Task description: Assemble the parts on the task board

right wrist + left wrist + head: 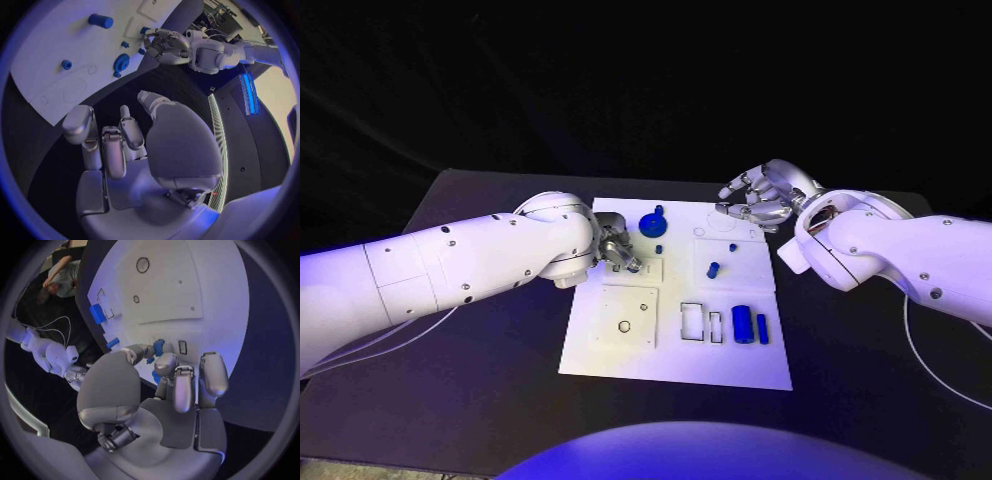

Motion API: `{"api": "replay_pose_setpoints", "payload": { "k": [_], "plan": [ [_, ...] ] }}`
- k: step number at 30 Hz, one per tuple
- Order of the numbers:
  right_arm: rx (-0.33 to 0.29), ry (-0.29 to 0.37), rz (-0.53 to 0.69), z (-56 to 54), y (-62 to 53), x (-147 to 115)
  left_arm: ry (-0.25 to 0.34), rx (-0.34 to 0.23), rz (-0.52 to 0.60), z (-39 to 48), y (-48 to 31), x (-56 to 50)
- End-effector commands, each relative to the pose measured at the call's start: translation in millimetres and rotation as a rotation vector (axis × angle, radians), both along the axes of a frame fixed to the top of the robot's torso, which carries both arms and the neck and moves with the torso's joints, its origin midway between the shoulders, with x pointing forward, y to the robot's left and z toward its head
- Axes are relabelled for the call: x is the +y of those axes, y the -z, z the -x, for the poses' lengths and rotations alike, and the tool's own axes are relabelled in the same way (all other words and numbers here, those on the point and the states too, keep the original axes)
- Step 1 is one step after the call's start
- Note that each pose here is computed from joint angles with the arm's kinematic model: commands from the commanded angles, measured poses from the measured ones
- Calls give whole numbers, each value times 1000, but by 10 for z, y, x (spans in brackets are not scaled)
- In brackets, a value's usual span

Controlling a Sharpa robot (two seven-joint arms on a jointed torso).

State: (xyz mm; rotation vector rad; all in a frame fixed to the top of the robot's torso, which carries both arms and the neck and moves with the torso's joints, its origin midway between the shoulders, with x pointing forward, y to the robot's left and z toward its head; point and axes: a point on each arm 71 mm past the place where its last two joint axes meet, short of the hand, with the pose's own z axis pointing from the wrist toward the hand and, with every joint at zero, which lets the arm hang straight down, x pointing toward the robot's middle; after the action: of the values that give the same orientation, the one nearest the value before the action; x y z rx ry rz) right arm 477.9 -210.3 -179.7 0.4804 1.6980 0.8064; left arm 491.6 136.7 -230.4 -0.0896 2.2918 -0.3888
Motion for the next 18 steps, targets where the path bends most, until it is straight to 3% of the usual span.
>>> {"api": "replay_pose_setpoints", "payload": {
  "k": [1,18],
  "plan": [
    [0,-14,9,6,4,11,19,28,-11,29,34,-33],
    [0,-14,9,2,5,7,13,50,1,18,47,-70]
  ]
}}
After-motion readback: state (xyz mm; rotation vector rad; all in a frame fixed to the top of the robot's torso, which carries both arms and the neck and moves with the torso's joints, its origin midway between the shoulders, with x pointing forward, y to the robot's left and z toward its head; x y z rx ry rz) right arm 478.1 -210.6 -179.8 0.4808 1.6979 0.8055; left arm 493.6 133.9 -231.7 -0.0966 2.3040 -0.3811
